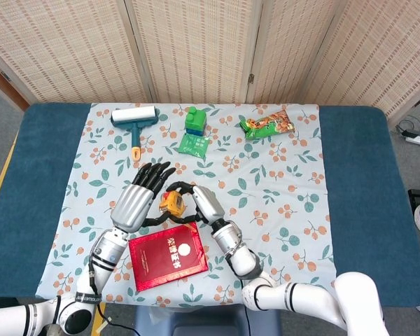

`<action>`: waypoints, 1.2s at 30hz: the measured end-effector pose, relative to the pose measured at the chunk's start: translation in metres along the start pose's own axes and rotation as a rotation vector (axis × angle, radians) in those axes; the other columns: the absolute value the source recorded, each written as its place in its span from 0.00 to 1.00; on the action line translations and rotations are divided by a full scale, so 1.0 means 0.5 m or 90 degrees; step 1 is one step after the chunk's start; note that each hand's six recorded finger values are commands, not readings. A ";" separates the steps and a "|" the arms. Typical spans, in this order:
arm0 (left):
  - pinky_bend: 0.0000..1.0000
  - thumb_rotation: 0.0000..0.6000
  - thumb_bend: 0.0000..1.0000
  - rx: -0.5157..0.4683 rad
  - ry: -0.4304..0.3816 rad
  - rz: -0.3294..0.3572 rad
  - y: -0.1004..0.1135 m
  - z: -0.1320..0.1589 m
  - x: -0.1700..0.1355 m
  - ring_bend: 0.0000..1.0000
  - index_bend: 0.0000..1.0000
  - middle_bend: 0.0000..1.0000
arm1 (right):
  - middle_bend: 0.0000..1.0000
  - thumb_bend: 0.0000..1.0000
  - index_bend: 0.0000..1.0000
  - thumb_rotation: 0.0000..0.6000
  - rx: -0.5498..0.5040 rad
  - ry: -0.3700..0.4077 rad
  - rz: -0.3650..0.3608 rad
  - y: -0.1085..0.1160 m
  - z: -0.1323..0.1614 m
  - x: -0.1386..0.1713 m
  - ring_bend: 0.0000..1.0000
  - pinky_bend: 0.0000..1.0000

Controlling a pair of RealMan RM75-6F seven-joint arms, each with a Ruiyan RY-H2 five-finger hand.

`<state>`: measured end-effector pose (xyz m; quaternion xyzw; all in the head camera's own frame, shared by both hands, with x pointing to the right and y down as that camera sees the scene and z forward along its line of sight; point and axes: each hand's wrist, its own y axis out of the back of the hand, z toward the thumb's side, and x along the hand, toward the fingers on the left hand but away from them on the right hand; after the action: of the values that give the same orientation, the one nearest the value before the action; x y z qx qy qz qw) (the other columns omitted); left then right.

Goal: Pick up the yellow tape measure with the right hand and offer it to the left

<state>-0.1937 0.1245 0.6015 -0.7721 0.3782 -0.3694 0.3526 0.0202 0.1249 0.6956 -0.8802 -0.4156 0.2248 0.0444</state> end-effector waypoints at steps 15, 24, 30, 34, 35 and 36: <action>0.00 1.00 0.44 0.009 0.007 0.000 0.004 -0.010 -0.002 0.05 0.07 0.07 | 0.52 0.43 0.63 1.00 0.001 -0.002 0.000 0.004 -0.001 0.002 0.50 0.30; 0.00 1.00 0.49 0.010 0.010 0.002 0.010 -0.017 -0.004 0.05 0.08 0.07 | 0.52 0.43 0.63 1.00 0.002 -0.005 -0.001 0.005 -0.003 0.002 0.50 0.31; 0.00 1.00 0.52 0.009 0.012 0.000 0.009 -0.021 -0.006 0.05 0.09 0.07 | 0.52 0.43 0.63 1.00 0.003 -0.006 -0.001 0.003 -0.003 0.001 0.50 0.30; 0.00 1.00 0.55 0.008 0.012 -0.003 0.007 -0.022 -0.006 0.05 0.11 0.07 | 0.52 0.43 0.63 1.00 0.005 -0.008 -0.003 0.004 -0.005 0.001 0.50 0.30; 0.00 1.00 0.56 0.009 0.012 -0.004 0.007 -0.023 -0.007 0.05 0.13 0.07 | 0.52 0.43 0.63 1.00 0.005 -0.009 -0.004 0.005 -0.005 0.000 0.50 0.30; 0.00 1.00 0.56 0.009 0.012 -0.005 0.006 -0.023 -0.007 0.05 0.15 0.07 | 0.52 0.43 0.63 1.00 0.005 -0.010 -0.005 0.006 -0.006 0.000 0.50 0.30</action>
<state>-0.2059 0.1228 0.6036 -0.7677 0.3754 -0.3808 0.3531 0.0235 0.1234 0.6975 -0.8768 -0.4184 0.2327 0.0452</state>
